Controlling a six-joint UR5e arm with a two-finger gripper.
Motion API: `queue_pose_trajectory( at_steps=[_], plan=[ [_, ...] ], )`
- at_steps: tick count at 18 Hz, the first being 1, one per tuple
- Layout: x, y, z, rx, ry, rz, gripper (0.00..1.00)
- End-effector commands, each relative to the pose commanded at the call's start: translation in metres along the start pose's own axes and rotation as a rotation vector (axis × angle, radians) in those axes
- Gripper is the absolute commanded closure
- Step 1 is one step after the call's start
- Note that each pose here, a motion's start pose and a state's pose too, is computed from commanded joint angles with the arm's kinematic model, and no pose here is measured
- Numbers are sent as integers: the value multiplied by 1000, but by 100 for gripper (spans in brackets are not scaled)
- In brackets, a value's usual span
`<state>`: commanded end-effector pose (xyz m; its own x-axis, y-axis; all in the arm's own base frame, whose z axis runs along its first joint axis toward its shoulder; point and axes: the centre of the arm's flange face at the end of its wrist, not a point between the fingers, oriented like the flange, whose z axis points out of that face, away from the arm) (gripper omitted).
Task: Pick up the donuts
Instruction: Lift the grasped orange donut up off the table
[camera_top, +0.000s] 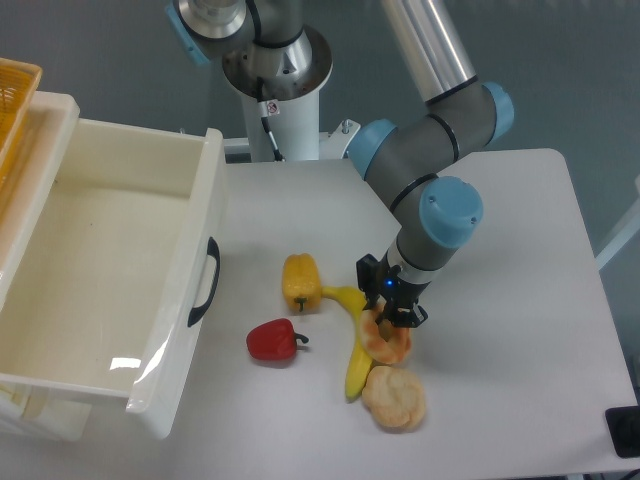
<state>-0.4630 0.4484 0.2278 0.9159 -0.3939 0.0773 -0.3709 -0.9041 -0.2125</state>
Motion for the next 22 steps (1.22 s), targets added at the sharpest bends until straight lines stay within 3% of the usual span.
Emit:
queue_pose_trajectory(
  at_steps=[8, 11, 18, 22],
  plan=[
    [-39, -5, -50, -67, -118, 18, 100],
    [-60, -4, -71, -161, -110, 23, 100],
    [-80, -4, -94, -172, -104, 85, 100],
    [-94, -4, -109, -239, -66, 82, 100]
  ],
)
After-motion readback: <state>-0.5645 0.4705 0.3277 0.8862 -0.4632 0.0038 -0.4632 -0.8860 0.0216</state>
